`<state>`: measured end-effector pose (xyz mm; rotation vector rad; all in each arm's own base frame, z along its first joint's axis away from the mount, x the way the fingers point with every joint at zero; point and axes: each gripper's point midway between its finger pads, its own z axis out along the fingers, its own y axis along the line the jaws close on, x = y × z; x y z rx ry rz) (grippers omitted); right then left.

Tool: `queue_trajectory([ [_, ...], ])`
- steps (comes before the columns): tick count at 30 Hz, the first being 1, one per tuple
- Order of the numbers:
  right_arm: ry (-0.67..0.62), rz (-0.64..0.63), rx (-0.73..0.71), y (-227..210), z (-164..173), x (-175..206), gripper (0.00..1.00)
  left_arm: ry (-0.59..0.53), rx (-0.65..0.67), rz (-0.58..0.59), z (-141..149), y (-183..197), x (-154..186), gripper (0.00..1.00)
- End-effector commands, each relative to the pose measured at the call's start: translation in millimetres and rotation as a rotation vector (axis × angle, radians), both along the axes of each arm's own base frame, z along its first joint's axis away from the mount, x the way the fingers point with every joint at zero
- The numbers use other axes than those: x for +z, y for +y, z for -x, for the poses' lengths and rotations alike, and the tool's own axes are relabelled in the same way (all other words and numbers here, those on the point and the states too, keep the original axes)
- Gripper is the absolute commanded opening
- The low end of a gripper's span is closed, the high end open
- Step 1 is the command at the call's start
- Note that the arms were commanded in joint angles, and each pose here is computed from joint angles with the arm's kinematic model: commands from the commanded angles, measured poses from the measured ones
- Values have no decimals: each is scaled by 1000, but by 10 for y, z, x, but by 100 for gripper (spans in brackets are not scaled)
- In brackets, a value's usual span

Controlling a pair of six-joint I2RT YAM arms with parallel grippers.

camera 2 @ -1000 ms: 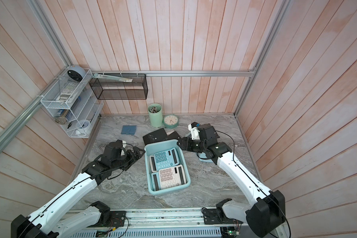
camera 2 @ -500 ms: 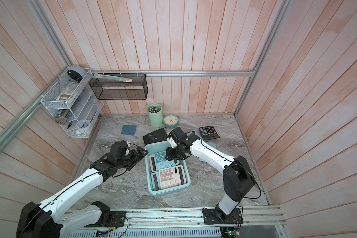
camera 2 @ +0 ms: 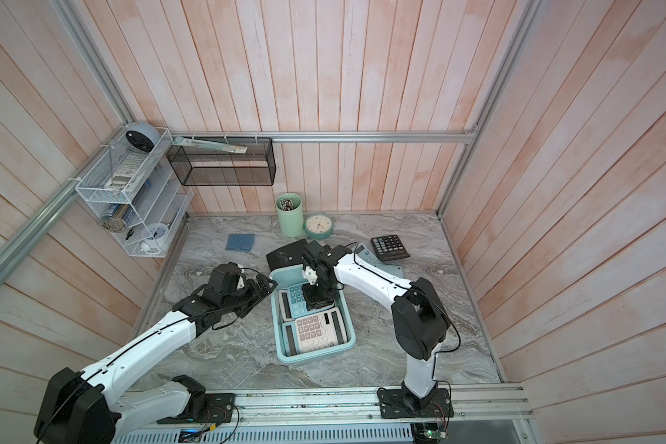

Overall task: Put the calculator in the storage box
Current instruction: Pick up the calculator from the center of the board.

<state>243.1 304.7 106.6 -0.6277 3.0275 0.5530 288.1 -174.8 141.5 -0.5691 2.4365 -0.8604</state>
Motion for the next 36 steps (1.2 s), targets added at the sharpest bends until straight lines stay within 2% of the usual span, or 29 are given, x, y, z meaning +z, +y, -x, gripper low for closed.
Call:
queue_trajectory([
  [1, -54, 13, -18, 28, -169, -90, 32, -3, 12, -11, -9, 22, -43, 100],
  [6, -26, -32, 17, 153, -54, -15, 31, -3, 13, -20, 10, 44, -47, 100],
  [10, -98, -12, -32, 62, -111, 146, 32, -5, 13, -20, 7, 43, -39, 100],
  [12, -109, 39, -68, -52, -128, 21, 33, -3, 14, -21, 7, 45, -51, 100],
  [15, -30, 124, -80, -203, -63, -230, 33, 0, 12, -23, 9, 41, -57, 100],
  [17, -62, 174, -79, -245, -118, -320, 33, 3, 14, -25, 15, 49, -78, 100],
  [23, -219, 105, -75, 38, -472, -234, 35, 4, 8, -21, 8, 34, -84, 100],
  [26, -283, 37, -84, 166, -529, -95, 36, -3, 11, -23, 8, 43, -60, 100],
  [32, -336, -96, -84, 193, -419, 267, 40, -3, 1, -19, 4, 20, -34, 100],
  [36, -275, -136, -58, 107, -157, 377, 41, -9, -5, -17, 1, 15, 17, 100],
])
